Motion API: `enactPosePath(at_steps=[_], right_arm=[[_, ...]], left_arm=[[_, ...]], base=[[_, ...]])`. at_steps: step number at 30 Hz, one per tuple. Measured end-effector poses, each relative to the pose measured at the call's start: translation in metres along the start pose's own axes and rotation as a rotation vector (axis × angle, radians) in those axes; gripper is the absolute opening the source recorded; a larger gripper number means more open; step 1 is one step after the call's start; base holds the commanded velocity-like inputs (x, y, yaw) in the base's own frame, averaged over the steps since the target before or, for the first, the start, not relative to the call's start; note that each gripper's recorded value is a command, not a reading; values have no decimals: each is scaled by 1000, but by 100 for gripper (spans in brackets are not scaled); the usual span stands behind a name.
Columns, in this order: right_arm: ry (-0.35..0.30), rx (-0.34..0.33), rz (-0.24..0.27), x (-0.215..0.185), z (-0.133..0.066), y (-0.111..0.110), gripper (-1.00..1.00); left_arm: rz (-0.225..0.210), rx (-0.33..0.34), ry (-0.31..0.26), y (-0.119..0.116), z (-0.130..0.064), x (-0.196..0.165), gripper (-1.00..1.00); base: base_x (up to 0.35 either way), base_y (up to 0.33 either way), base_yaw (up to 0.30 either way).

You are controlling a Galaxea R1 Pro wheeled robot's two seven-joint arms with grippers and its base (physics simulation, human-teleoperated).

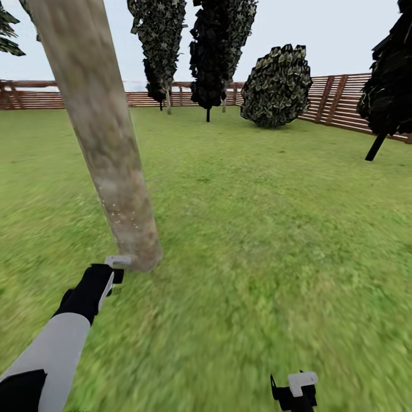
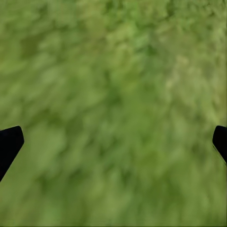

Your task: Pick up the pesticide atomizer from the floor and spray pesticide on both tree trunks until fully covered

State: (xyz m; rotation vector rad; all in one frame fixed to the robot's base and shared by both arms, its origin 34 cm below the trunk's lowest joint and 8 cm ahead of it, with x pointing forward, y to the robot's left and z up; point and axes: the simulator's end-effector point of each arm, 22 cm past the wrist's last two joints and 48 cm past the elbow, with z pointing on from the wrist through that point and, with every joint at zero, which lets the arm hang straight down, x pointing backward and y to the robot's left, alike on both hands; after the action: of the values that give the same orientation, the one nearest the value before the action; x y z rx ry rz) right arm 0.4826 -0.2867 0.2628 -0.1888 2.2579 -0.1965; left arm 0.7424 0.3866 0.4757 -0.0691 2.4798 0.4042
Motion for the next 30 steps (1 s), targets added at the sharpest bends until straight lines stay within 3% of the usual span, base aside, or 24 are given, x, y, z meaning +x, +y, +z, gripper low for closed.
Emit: enactPosePath(at_steps=[4, 12, 23, 30], right_arm=[[1, -1, 0, 0, 0, 0, 100], [1, -1, 0, 1, 0, 0, 100], [2, 0, 0, 1, 0, 0, 100], [1, -1, 0, 1, 0, 0, 100]], left_arm=[[-8, -23, 31, 21, 8, 19, -100], [9, 42, 43, -21, 25, 54, -100], [7, 30, -65, -15, 30, 48, -100], [24, 45, -5, -24, 37, 95, -100]], base=[[158, -259, 275], [222, -203, 59], [283, -138, 41], [162, -86, 268]])
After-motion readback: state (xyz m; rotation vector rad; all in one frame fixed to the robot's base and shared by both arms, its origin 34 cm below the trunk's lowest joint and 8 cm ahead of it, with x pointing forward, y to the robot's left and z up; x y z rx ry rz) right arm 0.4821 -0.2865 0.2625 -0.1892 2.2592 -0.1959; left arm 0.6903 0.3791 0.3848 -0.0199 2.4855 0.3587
